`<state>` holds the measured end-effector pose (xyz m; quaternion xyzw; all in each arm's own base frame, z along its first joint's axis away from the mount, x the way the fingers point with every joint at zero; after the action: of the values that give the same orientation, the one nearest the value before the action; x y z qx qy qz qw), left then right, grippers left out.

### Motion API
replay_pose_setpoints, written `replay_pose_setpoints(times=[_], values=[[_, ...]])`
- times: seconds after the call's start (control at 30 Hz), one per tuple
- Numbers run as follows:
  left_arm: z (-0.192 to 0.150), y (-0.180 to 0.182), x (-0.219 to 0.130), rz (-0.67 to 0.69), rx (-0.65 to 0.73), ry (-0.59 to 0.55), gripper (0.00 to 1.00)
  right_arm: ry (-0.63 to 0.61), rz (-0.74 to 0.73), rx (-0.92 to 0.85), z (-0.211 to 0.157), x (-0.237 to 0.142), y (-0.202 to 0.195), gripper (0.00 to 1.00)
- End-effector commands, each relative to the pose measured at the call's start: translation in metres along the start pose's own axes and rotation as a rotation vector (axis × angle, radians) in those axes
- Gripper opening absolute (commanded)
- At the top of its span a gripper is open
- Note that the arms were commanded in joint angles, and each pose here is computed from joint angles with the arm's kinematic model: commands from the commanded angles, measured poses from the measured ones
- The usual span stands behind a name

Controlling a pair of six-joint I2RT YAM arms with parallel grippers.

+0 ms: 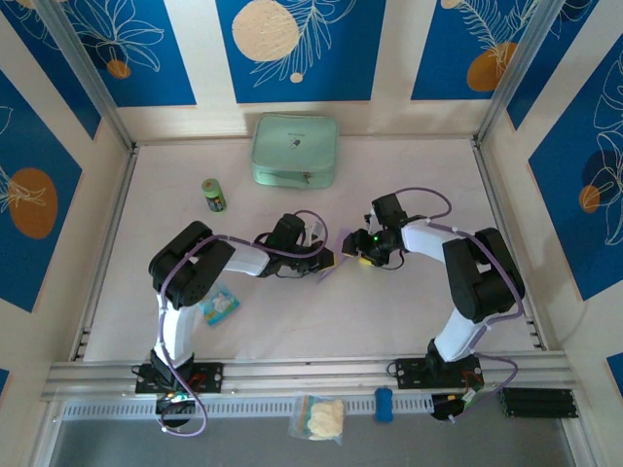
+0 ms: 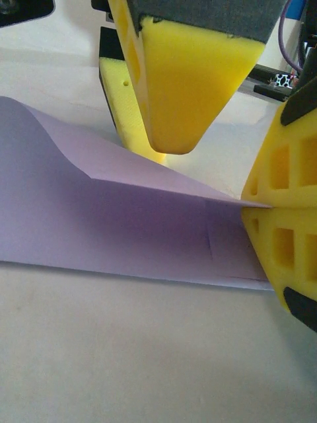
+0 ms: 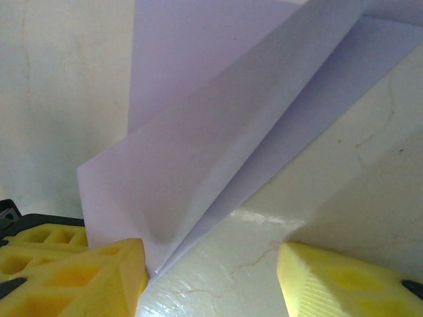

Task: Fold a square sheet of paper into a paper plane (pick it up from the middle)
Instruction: Fold the wing for the fifth time at the center of the table.

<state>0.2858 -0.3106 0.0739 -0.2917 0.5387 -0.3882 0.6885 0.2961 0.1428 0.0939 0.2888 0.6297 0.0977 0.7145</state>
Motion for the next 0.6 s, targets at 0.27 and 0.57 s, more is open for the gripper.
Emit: replay_pose_setpoints(times=[0.27, 0.57], values=[[-0.007, 0.022, 0.004, -0.003, -0.078, 0.017, 0.0, 0.05, -0.116, 0.046, 0.002, 0.029, -0.005, 0.57], [-0.009, 0.026, 0.002, 0.002, -0.094, 0.013, 0.0, 0.076, -0.227, 0.091, 0.005, 0.043, -0.007, 0.58]])
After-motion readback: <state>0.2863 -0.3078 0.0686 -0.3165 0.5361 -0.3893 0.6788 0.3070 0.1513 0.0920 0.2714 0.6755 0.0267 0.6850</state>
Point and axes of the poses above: each hand's point on the last joint's axis, 136 mm out from that joint toward the fingers, its own x axis out along the fingers, its own y axis along the line the jaws close on, z = x × y, the point moved 8 cm from there along -x, back along the fingers, and after that the axes turned 6 degrees about x, right-handed, at the moved point
